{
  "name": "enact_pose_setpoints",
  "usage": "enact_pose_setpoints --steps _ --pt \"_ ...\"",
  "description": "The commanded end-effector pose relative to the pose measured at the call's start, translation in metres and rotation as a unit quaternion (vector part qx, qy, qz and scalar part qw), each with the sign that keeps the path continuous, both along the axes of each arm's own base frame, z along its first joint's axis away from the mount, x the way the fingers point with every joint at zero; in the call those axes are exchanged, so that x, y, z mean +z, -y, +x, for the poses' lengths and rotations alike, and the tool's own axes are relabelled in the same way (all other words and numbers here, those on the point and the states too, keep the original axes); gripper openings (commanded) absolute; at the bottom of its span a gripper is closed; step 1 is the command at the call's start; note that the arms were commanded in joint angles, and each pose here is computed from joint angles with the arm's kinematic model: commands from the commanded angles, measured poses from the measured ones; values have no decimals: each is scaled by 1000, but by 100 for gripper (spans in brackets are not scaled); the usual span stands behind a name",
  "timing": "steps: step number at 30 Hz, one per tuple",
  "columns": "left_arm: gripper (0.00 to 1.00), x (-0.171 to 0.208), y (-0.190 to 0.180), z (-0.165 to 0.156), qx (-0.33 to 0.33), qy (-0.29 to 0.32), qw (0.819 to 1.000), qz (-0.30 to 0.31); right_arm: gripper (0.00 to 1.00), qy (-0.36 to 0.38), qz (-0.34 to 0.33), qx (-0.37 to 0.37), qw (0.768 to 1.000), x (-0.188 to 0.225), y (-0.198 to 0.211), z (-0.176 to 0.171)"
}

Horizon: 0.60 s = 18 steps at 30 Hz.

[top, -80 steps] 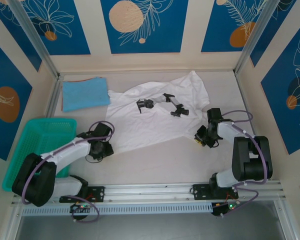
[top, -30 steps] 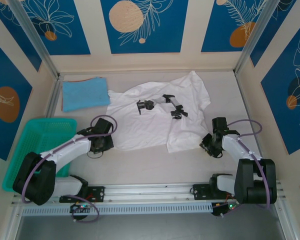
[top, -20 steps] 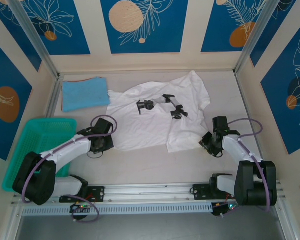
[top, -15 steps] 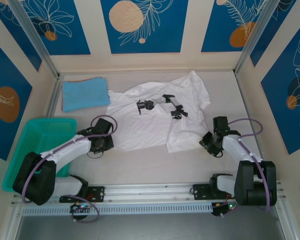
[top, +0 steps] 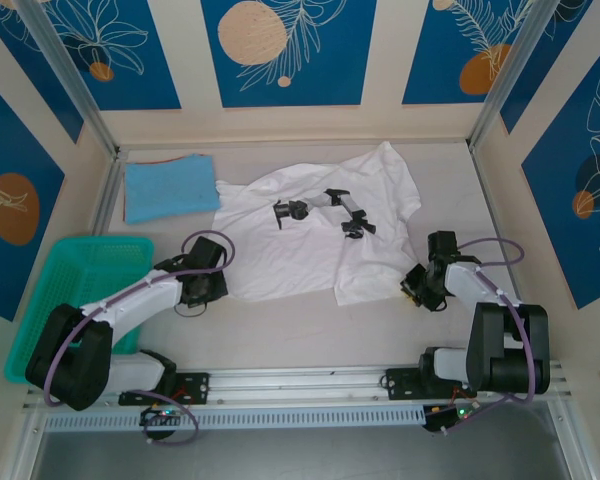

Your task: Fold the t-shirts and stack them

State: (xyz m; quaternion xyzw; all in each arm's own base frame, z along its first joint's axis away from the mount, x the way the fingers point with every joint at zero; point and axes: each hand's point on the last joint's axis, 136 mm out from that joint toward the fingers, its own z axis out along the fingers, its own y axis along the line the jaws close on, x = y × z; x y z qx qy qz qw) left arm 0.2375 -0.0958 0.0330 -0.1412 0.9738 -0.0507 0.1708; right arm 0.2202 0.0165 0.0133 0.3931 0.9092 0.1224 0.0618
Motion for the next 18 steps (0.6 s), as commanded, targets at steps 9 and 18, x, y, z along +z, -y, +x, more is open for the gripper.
enact_pose_setpoints --steps 9,18 --pt "2 1 -5 -2 -4 3 1000 7 31 31 16 14 999 7 -5 14" --pt "2 0 -3 -2 -5 3 1000 3 29 34 26 14 999 9 -8 16"
